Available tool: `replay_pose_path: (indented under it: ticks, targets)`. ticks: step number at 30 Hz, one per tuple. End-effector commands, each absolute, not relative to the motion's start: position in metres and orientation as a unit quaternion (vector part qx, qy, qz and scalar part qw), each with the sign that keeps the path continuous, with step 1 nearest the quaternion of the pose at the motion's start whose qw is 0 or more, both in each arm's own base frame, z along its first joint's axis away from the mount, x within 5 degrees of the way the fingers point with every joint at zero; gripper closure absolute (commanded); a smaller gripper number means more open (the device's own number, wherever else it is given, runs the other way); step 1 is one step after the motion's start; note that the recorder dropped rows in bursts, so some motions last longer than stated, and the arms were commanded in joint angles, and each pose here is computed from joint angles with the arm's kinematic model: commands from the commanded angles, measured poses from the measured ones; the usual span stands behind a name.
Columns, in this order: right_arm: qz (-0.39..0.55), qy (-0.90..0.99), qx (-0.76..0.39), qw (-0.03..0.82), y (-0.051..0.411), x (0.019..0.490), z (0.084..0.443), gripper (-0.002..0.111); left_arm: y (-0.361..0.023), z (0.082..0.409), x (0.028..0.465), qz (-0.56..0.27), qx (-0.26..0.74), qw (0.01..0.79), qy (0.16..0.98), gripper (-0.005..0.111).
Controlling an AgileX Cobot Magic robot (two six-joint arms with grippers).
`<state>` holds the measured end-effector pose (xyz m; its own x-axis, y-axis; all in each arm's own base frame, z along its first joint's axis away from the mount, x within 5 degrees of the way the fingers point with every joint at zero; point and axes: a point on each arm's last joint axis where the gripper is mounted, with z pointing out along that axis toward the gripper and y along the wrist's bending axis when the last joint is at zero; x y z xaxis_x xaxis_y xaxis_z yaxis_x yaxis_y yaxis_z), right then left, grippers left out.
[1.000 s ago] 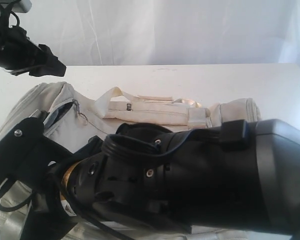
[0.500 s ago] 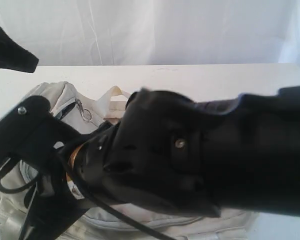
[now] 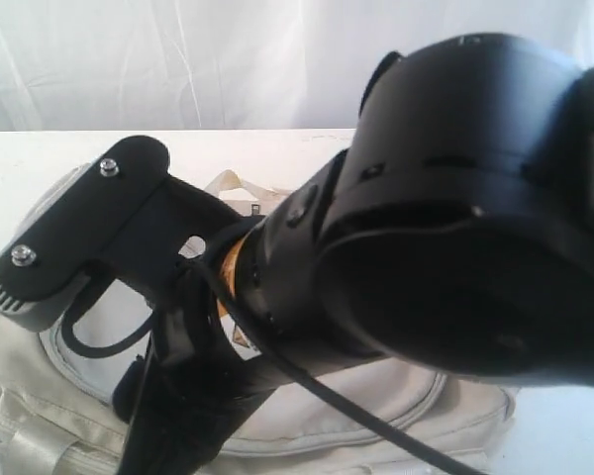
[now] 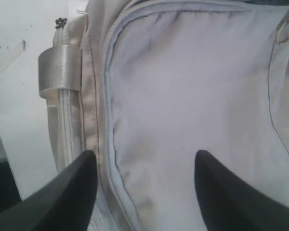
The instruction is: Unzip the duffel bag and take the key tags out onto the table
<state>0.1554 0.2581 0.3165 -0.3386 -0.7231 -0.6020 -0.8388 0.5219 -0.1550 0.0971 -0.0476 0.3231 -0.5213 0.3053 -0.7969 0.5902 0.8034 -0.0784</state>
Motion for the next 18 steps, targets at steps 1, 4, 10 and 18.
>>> replay_pose_path:
  ticks: [1, 4, 10, 18]
  targets:
    - [0.084, 0.813, -0.49, 0.302, 0.268, 0.161, 0.302, 0.052, -0.043, 0.3, 0.096, -0.163, 0.207, 0.45, 0.853, 0.107]
    - [0.071, 0.819, -0.497, 0.28, 0.274, 0.164, 0.287, 0.052, -0.043, 0.3, 0.095, -0.164, 0.199, 0.454, 0.853, 0.107]
    - [0.045, 0.823, -0.511, 0.245, 0.278, 0.167, 0.27, 0.052, -0.043, 0.3, 0.095, -0.165, 0.198, 0.454, 0.853, 0.107]
    - [0.008, 0.815, -0.527, 0.241, 0.276, 0.171, 0.263, 0.053, -0.043, 0.3, 0.095, -0.168, 0.197, 0.455, 0.852, 0.107]
